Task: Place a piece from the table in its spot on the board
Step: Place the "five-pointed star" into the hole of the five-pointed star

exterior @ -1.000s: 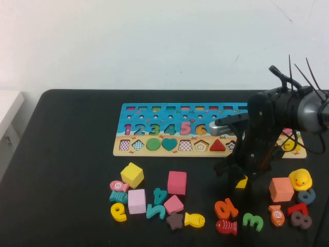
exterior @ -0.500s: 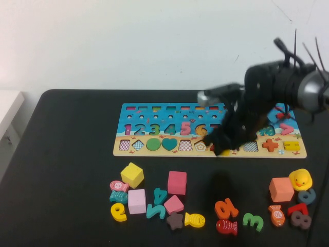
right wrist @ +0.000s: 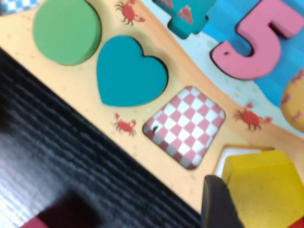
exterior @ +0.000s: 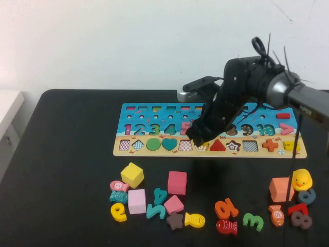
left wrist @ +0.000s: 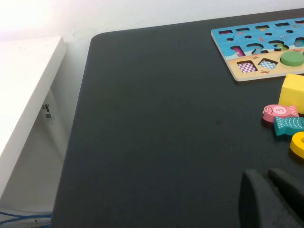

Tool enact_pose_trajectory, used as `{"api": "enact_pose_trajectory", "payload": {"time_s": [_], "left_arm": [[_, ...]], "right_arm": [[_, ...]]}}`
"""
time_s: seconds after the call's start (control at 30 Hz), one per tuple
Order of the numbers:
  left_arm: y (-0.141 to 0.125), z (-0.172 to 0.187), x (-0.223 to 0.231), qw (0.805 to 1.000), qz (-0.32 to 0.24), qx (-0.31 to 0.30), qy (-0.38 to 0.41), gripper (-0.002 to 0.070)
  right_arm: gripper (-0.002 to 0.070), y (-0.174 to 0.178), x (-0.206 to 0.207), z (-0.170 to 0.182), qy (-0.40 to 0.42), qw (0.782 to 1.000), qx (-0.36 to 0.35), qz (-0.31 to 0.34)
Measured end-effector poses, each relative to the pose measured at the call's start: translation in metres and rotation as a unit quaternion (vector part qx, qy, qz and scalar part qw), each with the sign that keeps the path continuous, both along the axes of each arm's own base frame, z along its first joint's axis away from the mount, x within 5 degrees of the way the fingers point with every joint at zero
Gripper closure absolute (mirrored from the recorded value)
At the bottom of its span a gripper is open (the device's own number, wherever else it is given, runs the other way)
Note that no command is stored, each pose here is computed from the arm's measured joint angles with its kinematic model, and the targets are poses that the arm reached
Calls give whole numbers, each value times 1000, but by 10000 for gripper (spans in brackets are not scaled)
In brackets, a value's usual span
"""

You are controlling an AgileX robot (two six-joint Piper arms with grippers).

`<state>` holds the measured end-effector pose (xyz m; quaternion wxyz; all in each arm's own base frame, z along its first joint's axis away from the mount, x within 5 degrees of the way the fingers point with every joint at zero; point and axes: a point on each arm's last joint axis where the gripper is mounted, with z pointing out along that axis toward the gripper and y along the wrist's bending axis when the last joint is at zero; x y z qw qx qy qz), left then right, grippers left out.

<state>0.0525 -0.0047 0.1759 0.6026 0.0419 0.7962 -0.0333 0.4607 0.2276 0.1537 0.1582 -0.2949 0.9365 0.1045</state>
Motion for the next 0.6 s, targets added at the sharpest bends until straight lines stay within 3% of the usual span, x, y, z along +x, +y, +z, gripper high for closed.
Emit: {"api": "enact_pose_trajectory", "payload": {"time_s": [0.6], "left_arm": [[0,0,0,1000,0,-1,0,676]], "right_arm": [[308,2,7,-16,21,1000,-18,11]]}}
